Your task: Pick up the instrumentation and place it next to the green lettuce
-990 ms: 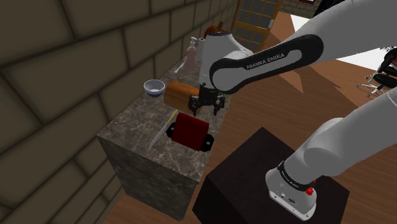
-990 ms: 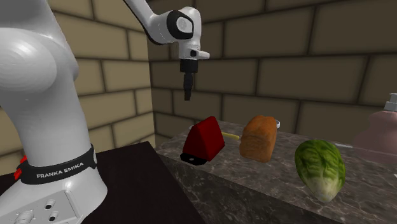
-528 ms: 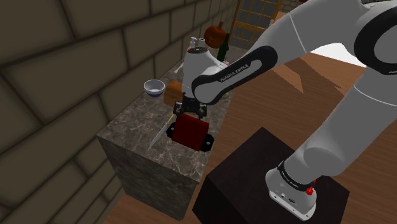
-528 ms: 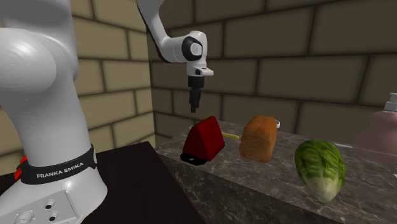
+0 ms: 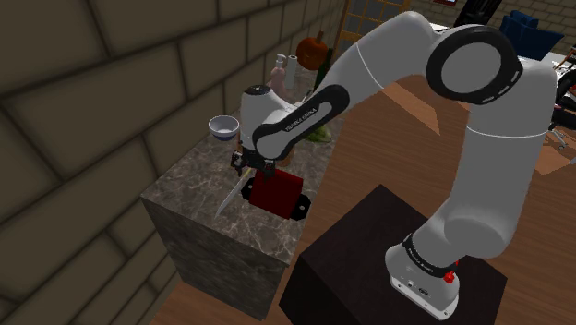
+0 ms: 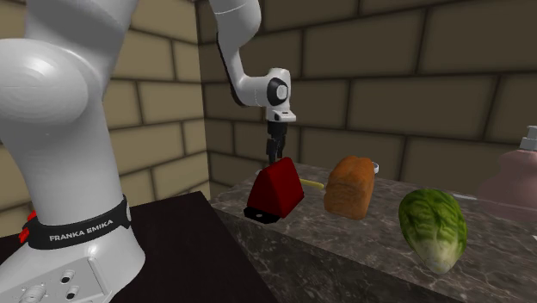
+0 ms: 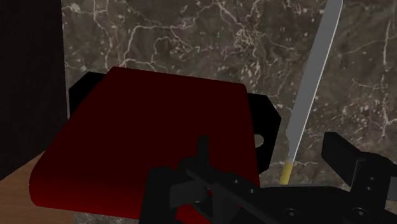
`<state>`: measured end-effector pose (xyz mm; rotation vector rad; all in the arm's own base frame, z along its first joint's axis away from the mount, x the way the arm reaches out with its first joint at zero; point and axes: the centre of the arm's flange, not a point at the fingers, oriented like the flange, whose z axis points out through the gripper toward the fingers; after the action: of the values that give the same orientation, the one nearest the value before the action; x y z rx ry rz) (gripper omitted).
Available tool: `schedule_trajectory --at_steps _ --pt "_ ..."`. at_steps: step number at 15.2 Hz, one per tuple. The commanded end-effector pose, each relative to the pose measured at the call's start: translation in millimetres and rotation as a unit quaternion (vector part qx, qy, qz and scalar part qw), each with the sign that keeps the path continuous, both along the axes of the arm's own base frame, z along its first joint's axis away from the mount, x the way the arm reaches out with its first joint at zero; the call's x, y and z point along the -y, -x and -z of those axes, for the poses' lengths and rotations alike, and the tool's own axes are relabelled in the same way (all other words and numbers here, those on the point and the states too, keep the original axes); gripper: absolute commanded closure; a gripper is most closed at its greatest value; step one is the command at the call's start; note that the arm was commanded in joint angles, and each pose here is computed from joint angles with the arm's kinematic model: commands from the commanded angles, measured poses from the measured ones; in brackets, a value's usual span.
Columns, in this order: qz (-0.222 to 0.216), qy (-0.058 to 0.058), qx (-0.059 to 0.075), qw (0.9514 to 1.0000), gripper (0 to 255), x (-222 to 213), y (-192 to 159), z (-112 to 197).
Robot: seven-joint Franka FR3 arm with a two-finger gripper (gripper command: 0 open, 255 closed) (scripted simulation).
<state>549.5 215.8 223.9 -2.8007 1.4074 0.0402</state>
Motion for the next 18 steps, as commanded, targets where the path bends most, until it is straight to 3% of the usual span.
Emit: schedule_trajectory --at_steps 1,6,14,18 --pt "0.026 0.001 0.002 0.9997 0 -5.8 -16.1 17.5" --pt "0.088 0.001 0.008 0.9961 0 -13.9 -63.1 60.7" --pt "0.089 0.001 0.009 0.996 0 -14.7 -64.5 102.0" --pt "0.089 0.001 0.009 0.996 0 -14.7 -64.5 102.0"
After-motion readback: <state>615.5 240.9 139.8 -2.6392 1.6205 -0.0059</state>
